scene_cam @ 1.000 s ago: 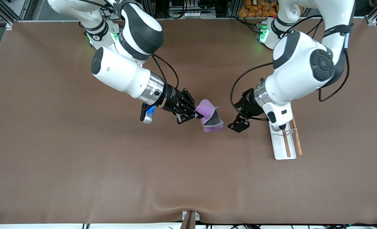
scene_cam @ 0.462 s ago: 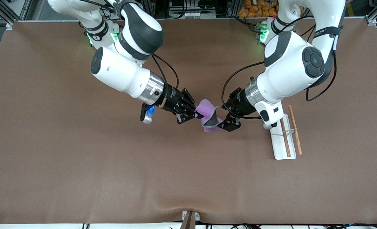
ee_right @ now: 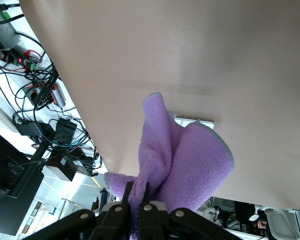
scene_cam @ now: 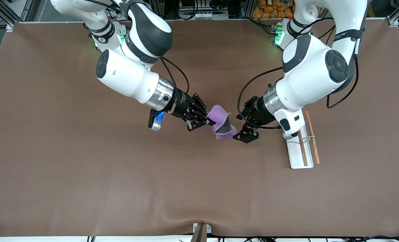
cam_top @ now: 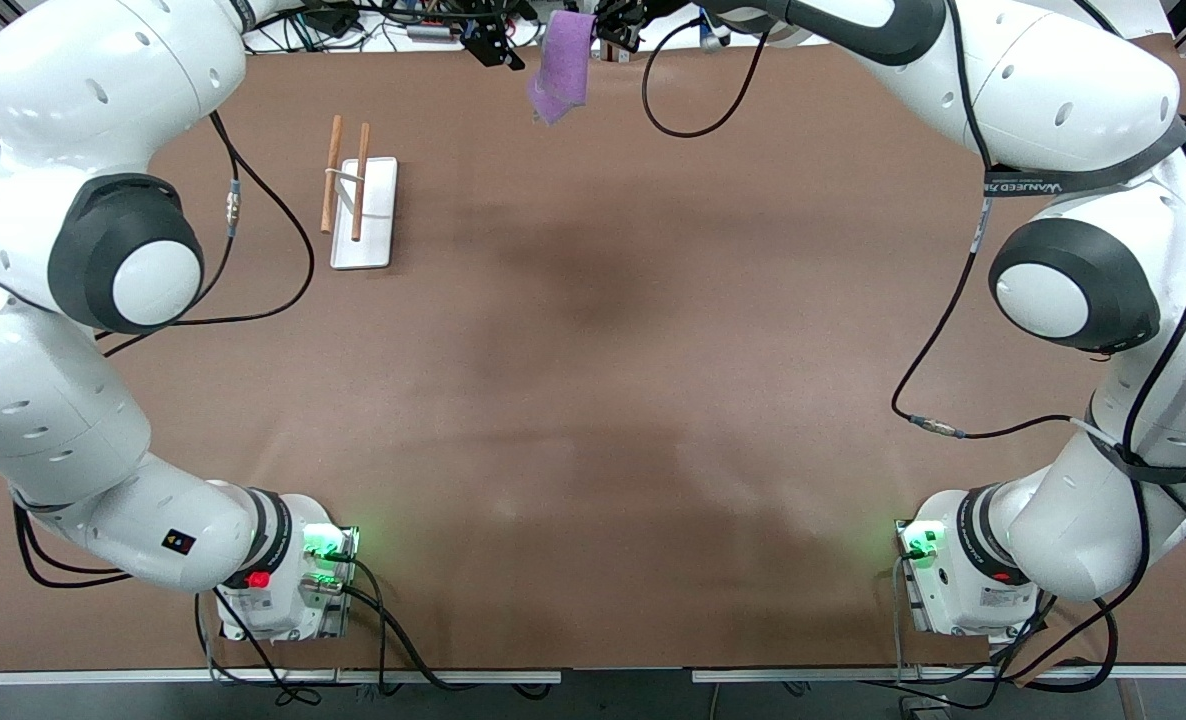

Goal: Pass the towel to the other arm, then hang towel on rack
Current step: 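Grasp the towel's hanging end with the left gripper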

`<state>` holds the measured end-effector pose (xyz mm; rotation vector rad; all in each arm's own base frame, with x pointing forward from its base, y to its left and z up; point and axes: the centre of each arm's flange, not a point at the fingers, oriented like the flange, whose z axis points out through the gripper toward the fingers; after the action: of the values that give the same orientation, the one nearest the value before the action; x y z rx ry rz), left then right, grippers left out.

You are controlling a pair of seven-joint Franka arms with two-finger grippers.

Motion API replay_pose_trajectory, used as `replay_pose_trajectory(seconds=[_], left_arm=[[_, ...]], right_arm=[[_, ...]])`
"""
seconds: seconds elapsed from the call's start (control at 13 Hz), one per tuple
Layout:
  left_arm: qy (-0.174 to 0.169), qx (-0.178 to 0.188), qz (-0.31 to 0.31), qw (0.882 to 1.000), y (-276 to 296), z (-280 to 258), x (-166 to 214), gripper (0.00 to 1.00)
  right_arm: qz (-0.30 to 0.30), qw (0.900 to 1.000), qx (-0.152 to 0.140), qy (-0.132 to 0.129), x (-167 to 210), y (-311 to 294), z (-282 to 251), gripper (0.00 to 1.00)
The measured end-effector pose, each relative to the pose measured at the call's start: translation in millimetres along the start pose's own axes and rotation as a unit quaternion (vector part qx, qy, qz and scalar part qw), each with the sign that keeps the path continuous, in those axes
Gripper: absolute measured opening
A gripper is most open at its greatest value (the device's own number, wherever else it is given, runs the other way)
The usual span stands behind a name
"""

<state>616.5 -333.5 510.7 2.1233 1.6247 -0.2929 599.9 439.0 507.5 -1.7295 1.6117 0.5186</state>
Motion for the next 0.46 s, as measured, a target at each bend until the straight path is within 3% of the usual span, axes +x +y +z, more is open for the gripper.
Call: replay_pose_trajectory(seconds=[0.46], left_arm=[[-0.004,-0.024,-0.016,1.000,6.7,8.3,-3.1,0.82]], right_arm=[[0.000,1.000,0.000,0.000,0.1,-0.2,0.0,0.05]])
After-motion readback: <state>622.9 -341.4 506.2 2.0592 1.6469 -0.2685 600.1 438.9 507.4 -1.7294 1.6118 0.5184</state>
